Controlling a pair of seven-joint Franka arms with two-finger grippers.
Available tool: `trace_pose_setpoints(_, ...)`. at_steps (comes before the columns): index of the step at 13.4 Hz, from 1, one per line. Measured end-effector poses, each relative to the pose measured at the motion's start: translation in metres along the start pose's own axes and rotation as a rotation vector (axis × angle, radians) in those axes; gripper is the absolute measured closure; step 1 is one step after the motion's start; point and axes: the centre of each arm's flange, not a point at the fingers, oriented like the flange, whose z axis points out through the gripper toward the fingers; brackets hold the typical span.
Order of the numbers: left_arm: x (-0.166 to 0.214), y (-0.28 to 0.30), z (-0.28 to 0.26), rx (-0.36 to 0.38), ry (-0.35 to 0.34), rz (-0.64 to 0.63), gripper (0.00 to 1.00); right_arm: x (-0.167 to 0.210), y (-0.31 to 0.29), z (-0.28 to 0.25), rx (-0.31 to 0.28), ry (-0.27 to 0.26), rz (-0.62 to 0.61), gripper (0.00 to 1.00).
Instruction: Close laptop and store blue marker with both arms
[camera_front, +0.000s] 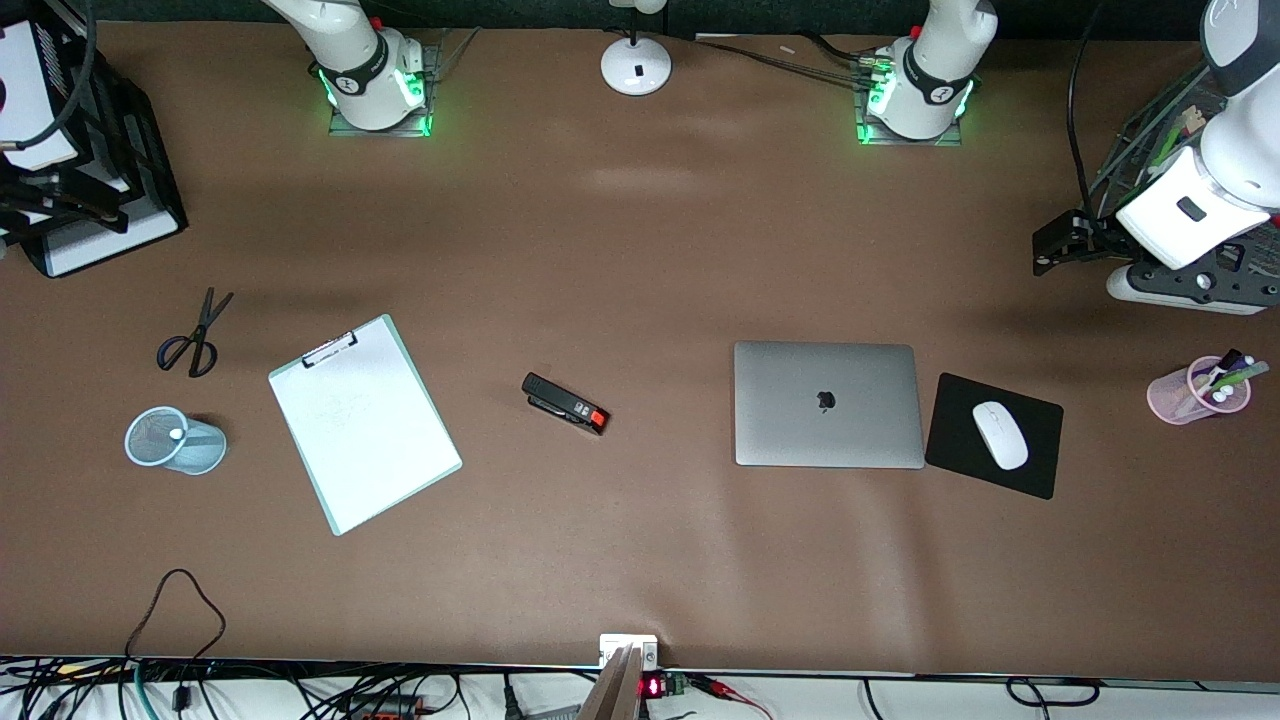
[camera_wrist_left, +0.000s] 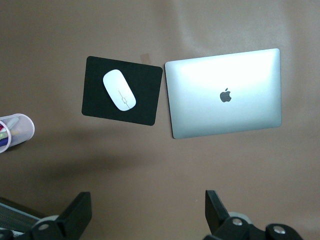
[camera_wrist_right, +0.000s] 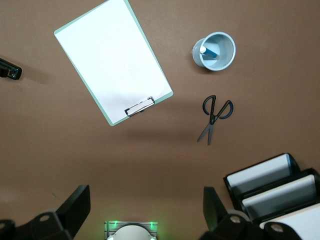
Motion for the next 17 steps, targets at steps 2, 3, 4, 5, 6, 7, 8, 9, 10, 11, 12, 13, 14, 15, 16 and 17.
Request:
trace_pose_setpoints(2, 0.0, 0.0, 0.0, 0.0, 0.0, -0.001, 0.0, -0.002, -0.001, 0.002, 0.001, -0.005, 0.011, 0.0)
trace_pose_setpoints(3, 0.0, -0.001, 0.0, 0.0, 0.0, -0.002, 0.0, -0.002, -0.001, 0.004, 0.001, -0.005, 0.013, 0.0)
trace_pose_setpoints(4, 0.0, -0.002, 0.0, 0.0, 0.0, -0.003, 0.0, -0.003, -0.001, 0.005, 0.002, 0.0, 0.014, 0.0)
trace_pose_setpoints(5, 0.0, -0.003, 0.0, 0.0, 0.0, -0.005, 0.0, -0.005, -0.001, 0.007, 0.002, 0.009, 0.016, 0.0)
trace_pose_setpoints(6, 0.0, -0.004, 0.0, 0.0, 0.0, -0.007, 0.0, -0.009, 0.0, 0.009, 0.003, 0.015, 0.017, 0.0)
trace_pose_setpoints(7, 0.0, -0.005, 0.0, 0.0, 0.0, -0.009, 0.0, -0.014, 0.0, 0.01, 0.005, 0.019, 0.018, 0.0)
trace_pose_setpoints(8, 0.0, -0.006, 0.0, 0.0, 0.0, -0.012, 0.0, -0.02, 0.0, 0.01, 0.006, 0.021, 0.018, 0.0)
trace_pose_setpoints(9, 0.0, -0.008, 0.0, 0.0, 0.0, -0.015, 0.0, -0.025, 0.0, 0.009, 0.008, 0.024, 0.019, 0.0)
trace_pose_setpoints(10, -0.001, -0.01, 0.0, 0.001, 0.0, -0.018, 0.0, -0.03, 0.0, 0.007, 0.009, 0.026, 0.02, 0.0)
trace_pose_setpoints(11, -0.001, -0.013, 0.0, 0.008, -0.001, -0.02, 0.0, -0.033, 0.0, 0.007, 0.01, 0.028, 0.022, 0.0)
trace_pose_setpoints(12, -0.001, -0.014, -0.001, 0.02, 0.001, -0.02, 0.0, -0.035, 0.001, 0.006, 0.01, 0.031, 0.03, 0.0)
trace_pose_setpoints(13, -0.001, -0.014, -0.003, 0.025, 0.005, -0.019, 0.0, -0.036, 0.001, 0.005, 0.011, 0.033, 0.041, 0.0)
trace_pose_setpoints(14, 0.0, -0.015, -0.004, 0.026, 0.009, -0.02, 0.0, -0.036, 0.001, 0.004, 0.013, 0.035, 0.046, 0.0)
trace_pose_setpoints(15, 0.0, -0.015, -0.006, 0.026, 0.011, -0.02, 0.0, -0.036, 0.001, 0.004, 0.017, 0.035, 0.049, 0.0)
trace_pose_setpoints(16, 0.0, -0.015, -0.006, 0.026, 0.012, -0.02, 0.0, -0.037, 0.002, 0.004, 0.019, 0.035, 0.052, 0.0)
trace_pose_setpoints(17, 0.0, -0.015, -0.006, 0.026, 0.012, -0.02, 0.0, -0.037, 0.004, 0.005, 0.021, 0.035, 0.055, 0.0)
